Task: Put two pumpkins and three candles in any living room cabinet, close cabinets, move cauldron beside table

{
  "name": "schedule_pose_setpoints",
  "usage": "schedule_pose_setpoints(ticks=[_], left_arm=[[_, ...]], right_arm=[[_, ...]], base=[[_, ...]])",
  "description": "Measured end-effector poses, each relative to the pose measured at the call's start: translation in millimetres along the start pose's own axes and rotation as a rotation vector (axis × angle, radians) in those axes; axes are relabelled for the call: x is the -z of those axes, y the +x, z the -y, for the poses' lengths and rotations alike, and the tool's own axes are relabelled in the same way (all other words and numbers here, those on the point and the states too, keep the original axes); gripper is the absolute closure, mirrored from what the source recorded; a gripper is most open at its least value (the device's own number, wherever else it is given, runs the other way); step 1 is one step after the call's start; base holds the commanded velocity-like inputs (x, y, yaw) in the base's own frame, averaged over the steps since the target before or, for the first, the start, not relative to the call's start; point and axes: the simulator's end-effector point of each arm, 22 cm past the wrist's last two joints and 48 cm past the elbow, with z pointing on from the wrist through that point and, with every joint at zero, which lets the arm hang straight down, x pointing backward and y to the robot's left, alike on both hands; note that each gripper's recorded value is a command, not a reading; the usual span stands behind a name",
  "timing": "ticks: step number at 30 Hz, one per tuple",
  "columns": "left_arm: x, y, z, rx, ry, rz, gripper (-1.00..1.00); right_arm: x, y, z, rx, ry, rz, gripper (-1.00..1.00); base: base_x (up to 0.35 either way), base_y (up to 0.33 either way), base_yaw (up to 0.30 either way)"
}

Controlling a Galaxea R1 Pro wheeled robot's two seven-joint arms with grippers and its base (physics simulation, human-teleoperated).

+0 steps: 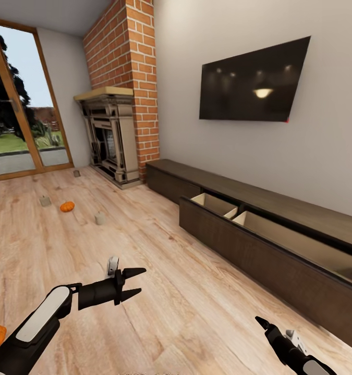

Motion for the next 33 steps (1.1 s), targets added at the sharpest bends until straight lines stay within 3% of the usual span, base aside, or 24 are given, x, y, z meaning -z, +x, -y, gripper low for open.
schedule_pose_setpoints(ticks=[11, 33], left_arm=[[-1.7, 0, -7, 0.013, -0.006, -0.003, -1.0], [-4.8, 0, -22, 0.042, -0.023, -0.009, -1.0]], right_arm=[[-1.5, 3, 6, 0.0, 0.012, -0.007, -1.0], [-4.2, 10, 18, -0.003, 0.036, -0.02, -1.0]], base=[[0.0, -0.096, 0.175], [0.004, -0.004, 0.175]])
